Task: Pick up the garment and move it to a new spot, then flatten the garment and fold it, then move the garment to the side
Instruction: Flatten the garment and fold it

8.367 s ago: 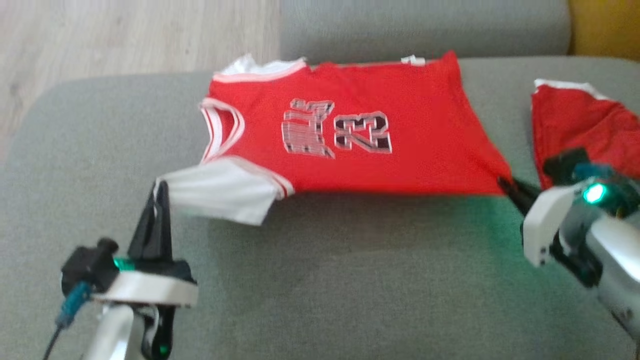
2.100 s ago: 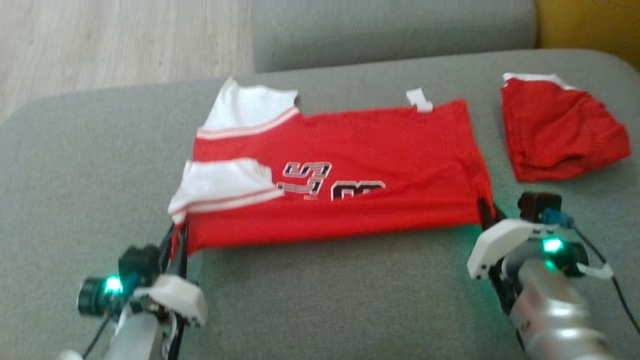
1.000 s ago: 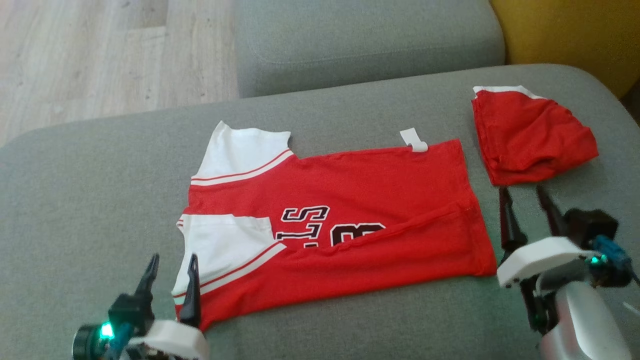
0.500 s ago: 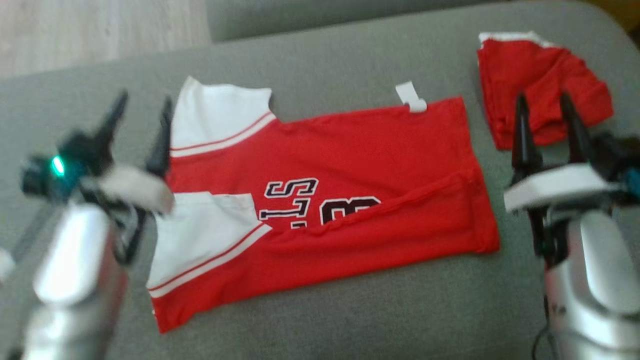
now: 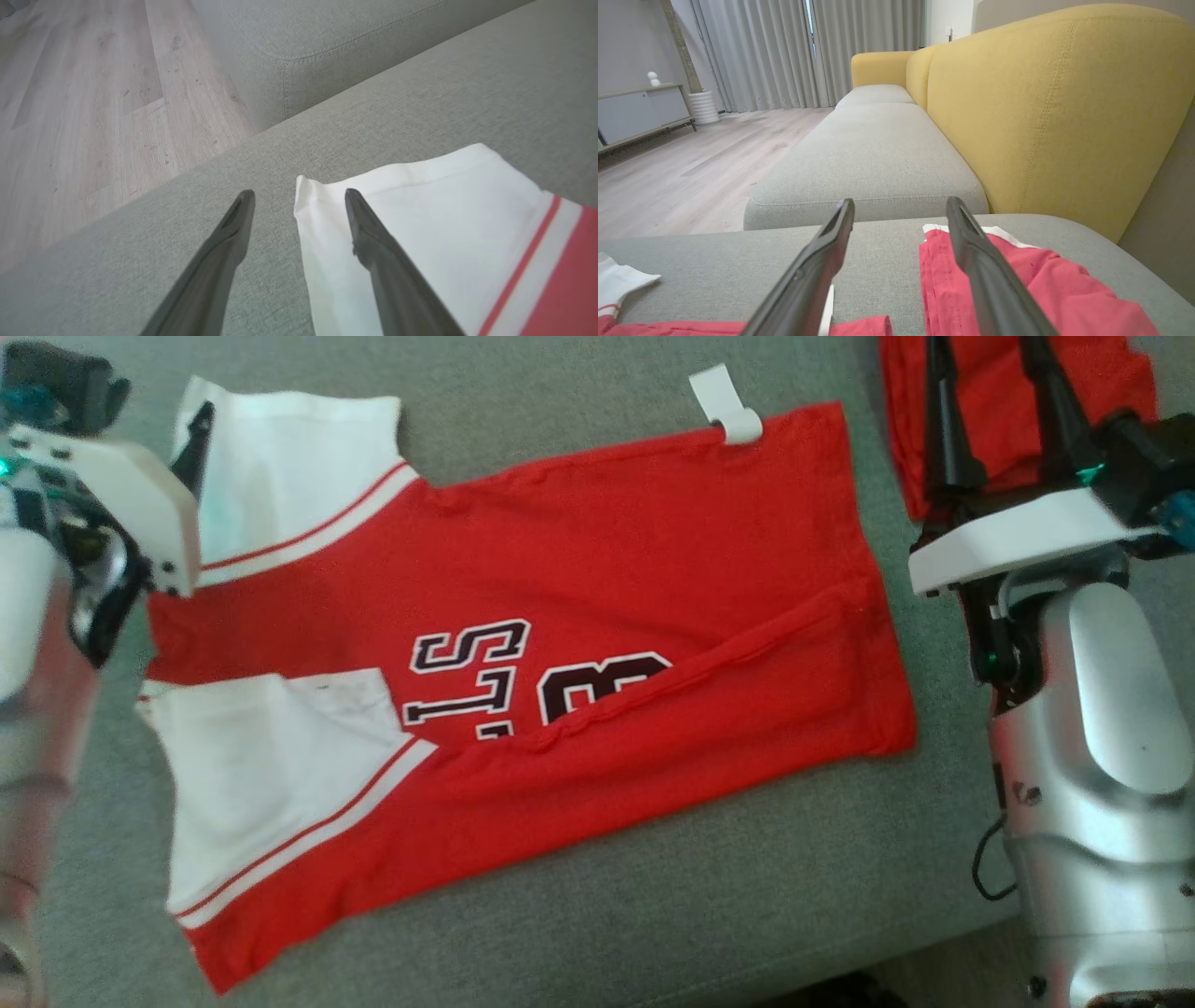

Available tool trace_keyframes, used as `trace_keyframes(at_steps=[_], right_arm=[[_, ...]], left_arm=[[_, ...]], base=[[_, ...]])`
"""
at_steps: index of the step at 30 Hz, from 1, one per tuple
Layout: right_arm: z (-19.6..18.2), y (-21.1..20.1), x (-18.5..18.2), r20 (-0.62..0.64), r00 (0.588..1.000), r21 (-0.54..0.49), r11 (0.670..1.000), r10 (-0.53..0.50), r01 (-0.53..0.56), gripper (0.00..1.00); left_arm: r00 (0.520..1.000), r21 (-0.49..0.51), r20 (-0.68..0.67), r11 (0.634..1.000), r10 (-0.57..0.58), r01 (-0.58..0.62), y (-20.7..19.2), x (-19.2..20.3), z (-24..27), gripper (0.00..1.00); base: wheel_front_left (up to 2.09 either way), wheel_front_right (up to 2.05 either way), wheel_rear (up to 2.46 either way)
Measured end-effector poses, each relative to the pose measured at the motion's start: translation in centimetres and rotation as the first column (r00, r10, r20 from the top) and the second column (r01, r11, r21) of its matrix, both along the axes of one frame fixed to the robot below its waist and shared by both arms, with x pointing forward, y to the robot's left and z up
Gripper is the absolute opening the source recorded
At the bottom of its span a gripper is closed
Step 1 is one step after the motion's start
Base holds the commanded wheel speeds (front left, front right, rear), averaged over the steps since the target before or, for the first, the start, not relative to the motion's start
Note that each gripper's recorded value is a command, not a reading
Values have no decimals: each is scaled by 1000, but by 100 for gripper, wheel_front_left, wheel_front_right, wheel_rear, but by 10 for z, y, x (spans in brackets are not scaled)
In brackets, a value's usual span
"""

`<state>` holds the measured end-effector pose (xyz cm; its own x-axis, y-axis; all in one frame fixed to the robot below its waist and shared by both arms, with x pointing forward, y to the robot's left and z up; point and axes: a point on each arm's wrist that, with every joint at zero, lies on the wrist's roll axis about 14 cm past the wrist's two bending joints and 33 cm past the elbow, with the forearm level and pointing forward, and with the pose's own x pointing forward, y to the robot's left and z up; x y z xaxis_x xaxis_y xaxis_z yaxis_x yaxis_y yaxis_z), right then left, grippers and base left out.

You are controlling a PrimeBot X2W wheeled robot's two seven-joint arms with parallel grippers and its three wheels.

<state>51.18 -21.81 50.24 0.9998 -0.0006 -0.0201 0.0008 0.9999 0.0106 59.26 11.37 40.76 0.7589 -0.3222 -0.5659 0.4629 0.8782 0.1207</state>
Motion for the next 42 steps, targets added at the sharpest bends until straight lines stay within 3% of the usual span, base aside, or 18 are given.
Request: trace_keyframes(at_steps=[16, 17, 18, 24, 31, 36, 42], right_arm=[[-38, -17, -2, -87, 996, -19, 999, -36, 35, 100], [-38, -18, -2, -89, 995, -23, 999, -37, 36, 100], [-37, -18, 0, -87, 995, -26, 999, -38, 36, 100], [-26, -16, 11, -56, 998, -43, 999, -32, 30, 100], [-26, -10, 15, -105, 994, -76, 997, 10, -18, 100], [-42, 10, 18, -202, 976, -53, 995, 76, -89, 100], [-76, 14, 15, -365, 925, -49, 990, 103, -129, 100]], left_arm=[[985, 0, -174, 1000, -16, 16, -13, 12, -50, 100], [981, -5, -194, 1000, -12, 11, -13, 11, -51, 82], [973, -28, -231, 1000, -10, 3, -17, 8, -52, 0], [983, -86, -184, 996, 0, -16, -15, 9, -42, 0], [997, -210, 79, 978, 16, 1, -17, 17, 15, 0], [976, -240, 215, 970, 16, 37, -14, 7, 55, 0], [968, -242, 251, 968, -4, 67, -5, -29, 69, 0]], base=[[0, 0, 0], [0, 0, 0], [0, 0, 0], [0, 0, 0], [0, 0, 0], [0, 0, 0], [0, 0, 0]])
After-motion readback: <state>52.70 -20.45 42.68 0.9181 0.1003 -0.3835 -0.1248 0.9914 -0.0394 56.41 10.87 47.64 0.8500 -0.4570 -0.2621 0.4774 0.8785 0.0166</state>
